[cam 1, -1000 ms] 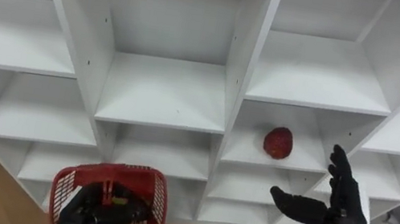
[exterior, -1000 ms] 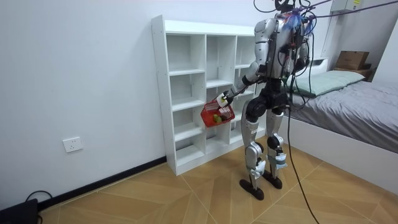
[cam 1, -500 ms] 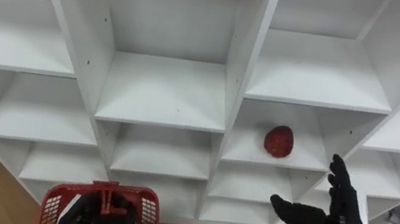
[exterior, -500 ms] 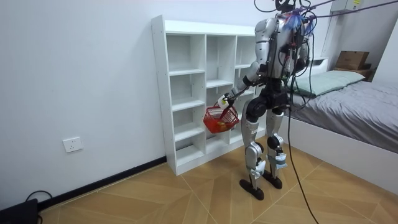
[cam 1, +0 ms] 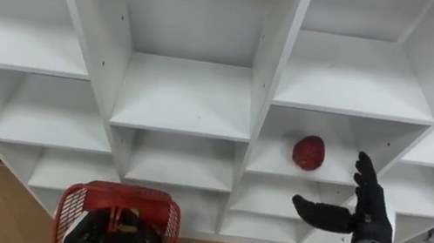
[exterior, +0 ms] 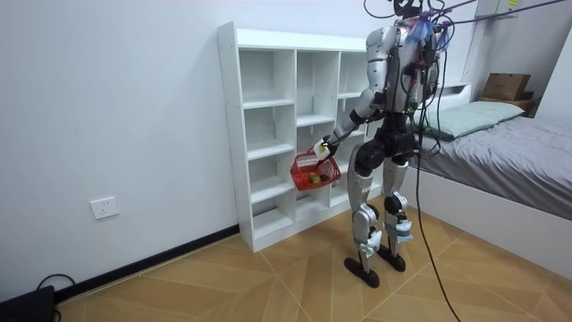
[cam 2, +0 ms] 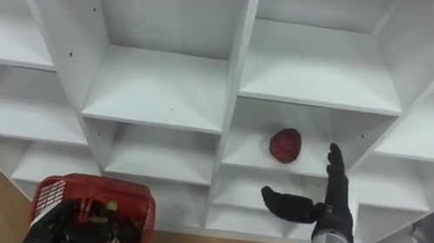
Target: Collect fruits from the closet
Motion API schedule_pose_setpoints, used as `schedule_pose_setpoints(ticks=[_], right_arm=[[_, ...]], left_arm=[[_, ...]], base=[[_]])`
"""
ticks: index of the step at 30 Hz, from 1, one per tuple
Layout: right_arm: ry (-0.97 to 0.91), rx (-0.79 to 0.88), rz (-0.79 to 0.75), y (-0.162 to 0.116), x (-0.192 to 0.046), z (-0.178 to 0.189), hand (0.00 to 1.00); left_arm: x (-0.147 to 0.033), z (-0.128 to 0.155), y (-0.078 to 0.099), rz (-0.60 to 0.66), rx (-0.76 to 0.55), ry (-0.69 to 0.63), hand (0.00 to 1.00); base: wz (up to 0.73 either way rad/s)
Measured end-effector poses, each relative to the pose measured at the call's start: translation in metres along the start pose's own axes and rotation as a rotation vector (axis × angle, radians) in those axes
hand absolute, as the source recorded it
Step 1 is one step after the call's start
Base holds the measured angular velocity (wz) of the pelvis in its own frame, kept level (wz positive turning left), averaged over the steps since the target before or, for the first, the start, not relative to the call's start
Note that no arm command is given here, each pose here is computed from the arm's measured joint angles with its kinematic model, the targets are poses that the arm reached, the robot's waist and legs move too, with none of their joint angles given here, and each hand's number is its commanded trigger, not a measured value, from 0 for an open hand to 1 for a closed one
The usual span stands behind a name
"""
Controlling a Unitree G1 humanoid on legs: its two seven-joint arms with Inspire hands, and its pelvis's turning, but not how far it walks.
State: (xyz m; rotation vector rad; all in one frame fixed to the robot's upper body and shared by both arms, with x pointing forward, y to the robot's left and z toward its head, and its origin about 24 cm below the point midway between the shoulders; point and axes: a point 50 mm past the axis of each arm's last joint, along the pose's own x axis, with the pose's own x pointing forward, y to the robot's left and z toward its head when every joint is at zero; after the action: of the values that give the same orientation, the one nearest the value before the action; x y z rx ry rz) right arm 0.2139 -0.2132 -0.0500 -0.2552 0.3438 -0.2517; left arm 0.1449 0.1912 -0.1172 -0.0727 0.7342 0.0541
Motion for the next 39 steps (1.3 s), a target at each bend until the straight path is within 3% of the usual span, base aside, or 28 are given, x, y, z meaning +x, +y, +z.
schedule_pose_setpoints(ticks=[13, 39], right_arm=[[-0.031, -0.053, -0.072, -0.015, 0.036, 0.021, 0.0], [-0.097, -0.073, -0.239, -0.043, 0.062, 0.053, 0.0]], left_arm=[[0.008, 0.006, 0.0, -0.017, 0.0, 0.002, 1.0], [0.011, 0.008, -0.003, -0.091, 0.007, 0.013, 1.0]], base=[[0.09], [0.04]])
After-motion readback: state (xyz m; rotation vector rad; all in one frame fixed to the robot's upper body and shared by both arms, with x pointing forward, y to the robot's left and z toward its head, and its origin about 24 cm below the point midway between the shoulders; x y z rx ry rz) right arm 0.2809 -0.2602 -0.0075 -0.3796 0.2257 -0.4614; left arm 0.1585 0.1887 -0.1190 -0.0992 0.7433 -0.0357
